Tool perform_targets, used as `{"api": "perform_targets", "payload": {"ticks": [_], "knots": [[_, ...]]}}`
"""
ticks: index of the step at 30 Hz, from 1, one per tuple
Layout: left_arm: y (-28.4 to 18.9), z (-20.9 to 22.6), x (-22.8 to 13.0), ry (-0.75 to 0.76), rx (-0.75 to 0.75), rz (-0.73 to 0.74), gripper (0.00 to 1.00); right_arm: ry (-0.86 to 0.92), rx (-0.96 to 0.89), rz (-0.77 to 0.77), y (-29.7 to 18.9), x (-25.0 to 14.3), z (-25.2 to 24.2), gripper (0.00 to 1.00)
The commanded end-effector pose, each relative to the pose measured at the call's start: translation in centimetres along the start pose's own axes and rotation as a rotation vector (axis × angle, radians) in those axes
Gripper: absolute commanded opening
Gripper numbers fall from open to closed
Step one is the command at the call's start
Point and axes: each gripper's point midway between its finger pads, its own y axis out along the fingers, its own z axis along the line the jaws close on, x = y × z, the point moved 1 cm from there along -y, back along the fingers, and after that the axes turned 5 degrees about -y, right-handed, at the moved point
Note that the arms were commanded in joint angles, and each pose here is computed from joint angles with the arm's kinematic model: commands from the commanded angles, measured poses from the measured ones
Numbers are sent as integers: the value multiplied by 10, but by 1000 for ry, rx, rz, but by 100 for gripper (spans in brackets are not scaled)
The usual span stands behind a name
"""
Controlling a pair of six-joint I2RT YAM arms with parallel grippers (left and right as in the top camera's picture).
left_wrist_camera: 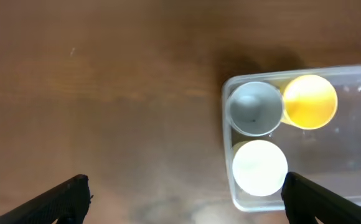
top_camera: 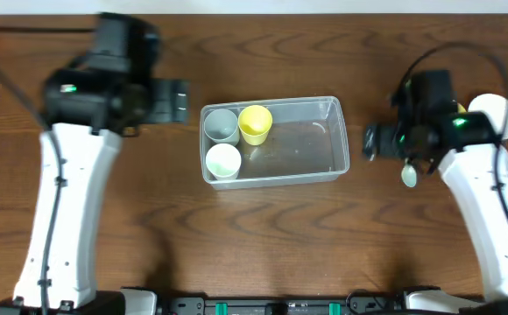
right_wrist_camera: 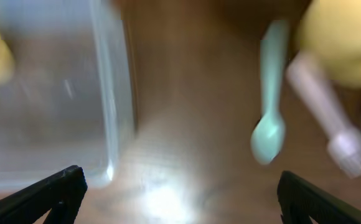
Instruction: Pack container
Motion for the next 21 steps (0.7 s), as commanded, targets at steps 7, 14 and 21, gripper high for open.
{"api": "perform_targets", "payload": {"ticks": [7, 14, 21], "knots": [[12, 39, -10, -239, -83, 76, 98, 123, -188, -125, -33, 68, -94, 99], [27, 35, -19, -190, -93, 104, 98, 73, -210, 126, 49, 48, -129, 99], [28, 34, -19, -188, -93, 105, 98, 70, -189, 275, 119, 30, -134, 97]]}}
